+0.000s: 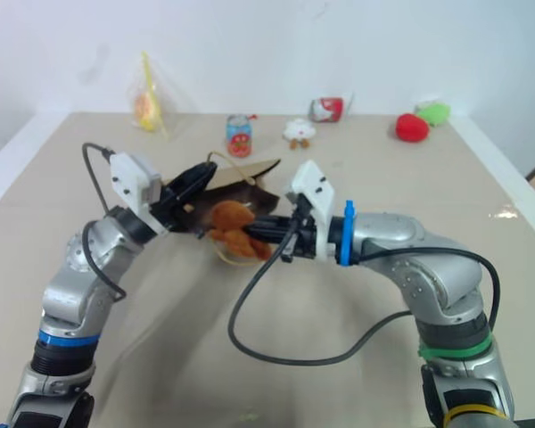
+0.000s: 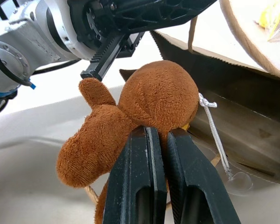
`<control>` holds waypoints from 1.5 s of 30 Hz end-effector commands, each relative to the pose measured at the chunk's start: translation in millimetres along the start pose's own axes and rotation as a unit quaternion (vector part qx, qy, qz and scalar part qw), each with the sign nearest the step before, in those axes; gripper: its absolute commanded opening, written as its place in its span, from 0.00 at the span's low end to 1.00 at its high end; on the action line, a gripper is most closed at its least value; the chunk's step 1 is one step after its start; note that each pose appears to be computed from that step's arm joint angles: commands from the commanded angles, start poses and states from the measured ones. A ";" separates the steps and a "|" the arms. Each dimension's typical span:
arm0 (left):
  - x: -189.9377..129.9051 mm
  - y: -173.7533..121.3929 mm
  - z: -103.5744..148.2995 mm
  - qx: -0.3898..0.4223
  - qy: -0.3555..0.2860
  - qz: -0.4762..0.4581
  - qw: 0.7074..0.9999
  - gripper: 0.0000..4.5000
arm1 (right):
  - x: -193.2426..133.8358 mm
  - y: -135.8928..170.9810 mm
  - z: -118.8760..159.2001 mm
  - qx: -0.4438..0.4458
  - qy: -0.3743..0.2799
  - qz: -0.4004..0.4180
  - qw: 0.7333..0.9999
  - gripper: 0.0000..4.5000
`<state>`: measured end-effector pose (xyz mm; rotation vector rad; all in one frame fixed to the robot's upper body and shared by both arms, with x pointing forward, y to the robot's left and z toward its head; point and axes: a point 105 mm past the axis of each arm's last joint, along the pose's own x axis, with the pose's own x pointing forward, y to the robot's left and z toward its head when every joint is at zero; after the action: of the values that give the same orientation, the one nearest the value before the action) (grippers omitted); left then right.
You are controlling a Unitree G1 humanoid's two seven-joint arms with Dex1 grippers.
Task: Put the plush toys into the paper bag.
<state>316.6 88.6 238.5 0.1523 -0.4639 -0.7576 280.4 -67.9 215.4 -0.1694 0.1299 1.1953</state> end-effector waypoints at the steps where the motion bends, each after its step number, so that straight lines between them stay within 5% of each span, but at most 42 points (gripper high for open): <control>1: 1.1 -5.6 17.2 0.015 -0.030 -0.017 0.999 0.00 | 20.9 -3.8 10.7 -0.032 -0.013 0.002 0.999 0.02; 19: 5.5 -18.5 22.0 0.004 -0.046 -0.034 0.998 0.00 | 70.4 -31.7 -0.5 -0.044 0.021 -0.045 0.998 0.02; 31: 8.6 -19.6 20.5 0.001 -0.047 -0.024 0.999 0.00 | 96.7 -40.1 21.0 -0.068 -0.015 -0.087 0.994 0.02; 38: 11.0 -21.8 21.7 -0.001 -0.051 -0.020 0.998 0.00 | 104.3 -47.4 11.4 -0.091 -0.017 -0.130 0.987 0.02; 41: 11.8 -19.7 20.5 0.000 -0.049 -0.018 0.999 0.00 | 103.6 -49.0 15.0 -0.079 -0.031 -0.134 0.987 0.30; 43: 12.2 -17.7 19.0 0.000 -0.046 -0.015 0.999 0.00 | 101.8 -46.5 21.3 -0.083 -0.040 -0.129 0.987 0.35; 44: 12.3 -16.9 18.3 0.000 -0.045 -0.014 0.999 0.00 | 100.7 -45.3 23.6 -0.089 -0.042 -0.127 0.987 0.49; 45: 12.7 -15.9 17.4 0.000 -0.043 -0.012 0.999 0.00 | 98.1 -43.4 25.8 -0.095 -0.044 -0.122 0.987 0.53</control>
<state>312.6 75.9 239.8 0.1126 -0.4811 -0.7633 362.7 12.7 206.4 -0.2867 -0.0163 0.9523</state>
